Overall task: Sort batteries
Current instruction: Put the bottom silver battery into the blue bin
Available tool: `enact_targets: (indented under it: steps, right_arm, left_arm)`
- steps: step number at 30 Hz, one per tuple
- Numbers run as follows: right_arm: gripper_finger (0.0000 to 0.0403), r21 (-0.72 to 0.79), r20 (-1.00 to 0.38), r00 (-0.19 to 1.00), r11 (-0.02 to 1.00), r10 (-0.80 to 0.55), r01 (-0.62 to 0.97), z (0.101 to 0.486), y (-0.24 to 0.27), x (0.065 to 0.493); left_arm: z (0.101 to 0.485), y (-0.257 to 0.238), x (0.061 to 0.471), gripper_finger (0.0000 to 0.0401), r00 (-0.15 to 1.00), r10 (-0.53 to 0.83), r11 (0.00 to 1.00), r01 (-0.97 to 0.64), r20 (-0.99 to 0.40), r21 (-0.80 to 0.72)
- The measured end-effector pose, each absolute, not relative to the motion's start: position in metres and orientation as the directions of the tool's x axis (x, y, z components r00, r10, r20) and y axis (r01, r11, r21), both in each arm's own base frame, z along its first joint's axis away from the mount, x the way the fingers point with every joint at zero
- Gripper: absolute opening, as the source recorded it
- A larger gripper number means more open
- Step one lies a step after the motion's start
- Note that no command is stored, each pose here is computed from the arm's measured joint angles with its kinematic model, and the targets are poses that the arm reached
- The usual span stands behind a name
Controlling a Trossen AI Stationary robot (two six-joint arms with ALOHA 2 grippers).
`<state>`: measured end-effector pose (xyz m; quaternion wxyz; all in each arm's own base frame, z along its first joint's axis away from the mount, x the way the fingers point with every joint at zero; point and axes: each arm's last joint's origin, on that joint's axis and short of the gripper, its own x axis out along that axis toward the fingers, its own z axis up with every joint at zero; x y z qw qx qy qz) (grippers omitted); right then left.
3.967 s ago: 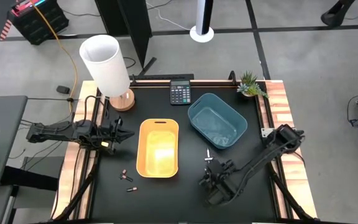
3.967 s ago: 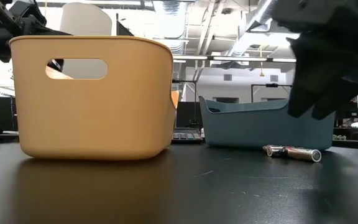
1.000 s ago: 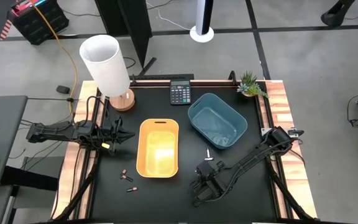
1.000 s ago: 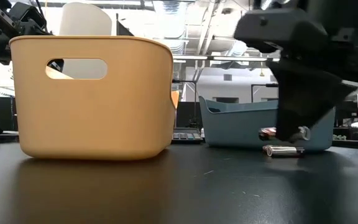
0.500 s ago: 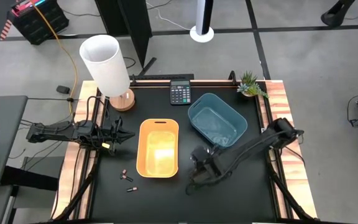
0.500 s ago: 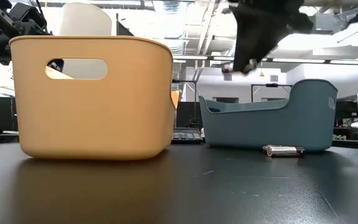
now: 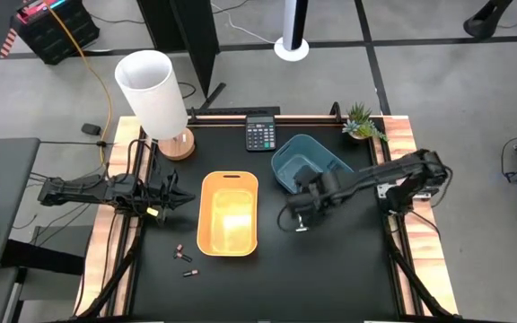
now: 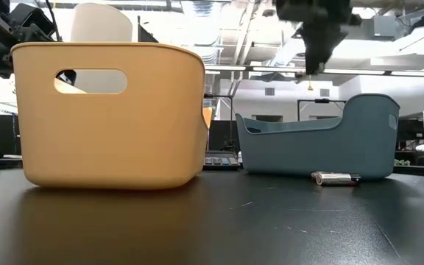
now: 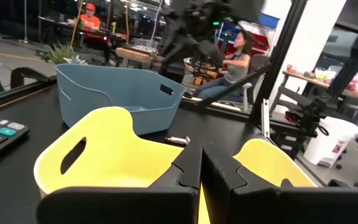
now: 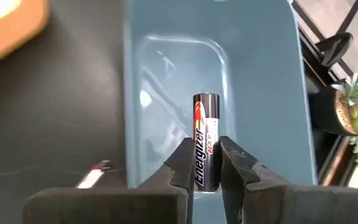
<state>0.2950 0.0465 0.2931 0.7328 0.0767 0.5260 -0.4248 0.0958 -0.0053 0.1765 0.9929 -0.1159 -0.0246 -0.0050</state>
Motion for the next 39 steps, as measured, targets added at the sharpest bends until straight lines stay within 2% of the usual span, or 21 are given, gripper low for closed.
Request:
enact_targets:
  steps: [10,13,25,29,34,39]
  right_arm:
    - [0.0062,-0.231,-0.876,0.140,0.656,-0.461,0.719,0.259,0.001,0.266]
    - [0.0074,-0.196,-0.880,0.161,0.649,-0.448,0.735,0.256,-0.006,0.258]
    - [0.0244,-0.170,-0.873,0.197,0.658,-0.446,0.733,0.256,-0.007,0.258]
    - [0.0254,-0.122,-0.842,0.323,0.737,-0.431,0.664,0.266,0.010,0.268]
    - [0.0254,-0.076,-0.779,0.512,0.866,-0.361,0.494,0.276,0.046,0.280]
    - [0.0254,-0.107,-0.793,0.534,0.929,-0.294,0.353,0.266,0.087,0.279]
  left_arm:
    - [0.175,-0.006,0.096,0.0067,0.999,-0.029,0.974,0.036,0.036,-0.225]
    - [0.175,-0.006,0.096,0.0082,0.999,-0.029,0.974,0.036,0.034,-0.225]
    - [0.173,-0.006,0.096,0.0090,0.999,-0.029,0.975,0.032,0.016,-0.220]
    - [0.173,-0.006,0.096,0.0090,0.999,-0.029,0.975,0.032,0.016,-0.221]
    - [0.173,-0.006,0.096,0.0090,0.999,-0.029,0.974,0.032,0.015,-0.224]
    - [0.173,-0.006,0.096,0.0090,0.999,-0.029,0.973,0.032,0.016,-0.227]
